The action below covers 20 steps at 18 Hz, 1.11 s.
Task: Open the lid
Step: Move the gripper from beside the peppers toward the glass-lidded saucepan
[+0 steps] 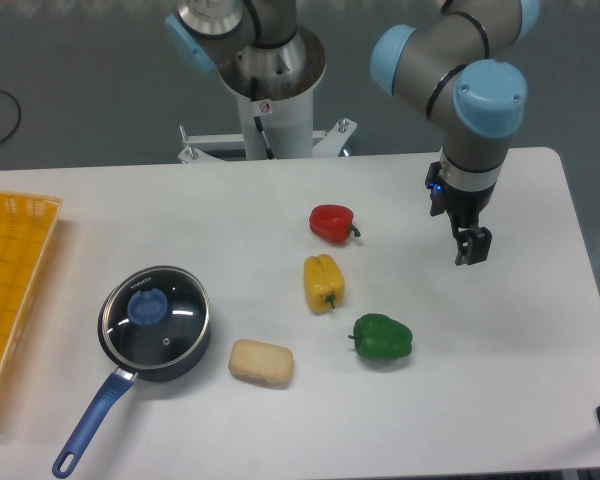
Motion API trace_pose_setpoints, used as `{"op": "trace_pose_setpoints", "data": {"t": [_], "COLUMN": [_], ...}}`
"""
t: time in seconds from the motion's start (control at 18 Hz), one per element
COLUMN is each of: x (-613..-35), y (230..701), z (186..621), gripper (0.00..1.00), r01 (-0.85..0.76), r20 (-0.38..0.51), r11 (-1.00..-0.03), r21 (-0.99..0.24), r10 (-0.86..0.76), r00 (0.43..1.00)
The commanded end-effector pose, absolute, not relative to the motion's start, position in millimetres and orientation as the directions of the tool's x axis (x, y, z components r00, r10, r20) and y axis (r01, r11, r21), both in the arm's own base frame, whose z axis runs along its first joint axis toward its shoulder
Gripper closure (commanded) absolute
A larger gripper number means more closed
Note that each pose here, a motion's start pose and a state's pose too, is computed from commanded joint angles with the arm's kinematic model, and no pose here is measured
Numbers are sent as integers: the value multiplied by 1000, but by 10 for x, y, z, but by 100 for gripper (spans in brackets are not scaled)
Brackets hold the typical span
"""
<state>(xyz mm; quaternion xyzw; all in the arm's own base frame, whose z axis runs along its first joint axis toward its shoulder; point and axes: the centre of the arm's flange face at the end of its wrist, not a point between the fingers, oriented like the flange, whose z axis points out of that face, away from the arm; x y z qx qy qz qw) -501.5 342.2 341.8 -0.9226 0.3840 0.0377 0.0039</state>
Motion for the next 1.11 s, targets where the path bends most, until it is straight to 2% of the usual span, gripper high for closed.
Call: {"op": "trace_pose_setpoints", "data": {"t": [0.5, 0.78, 1.0, 1.11], "x": [-4947, -4822, -4544, -4410], "y": [3422, 3415, 3512, 3618], "z": [3430, 3443, 3507, 3531], "gripper": [0, 0, 0, 0], "r01": [-699, -632, -632, -596], "r20": [-74, -70, -76, -73], "r11": [-715, -775, -775, -803], "r21": [22, 9, -17, -23], "r10": [-698, -631, -630, -593], "r00": [712, 773, 773, 802]}}
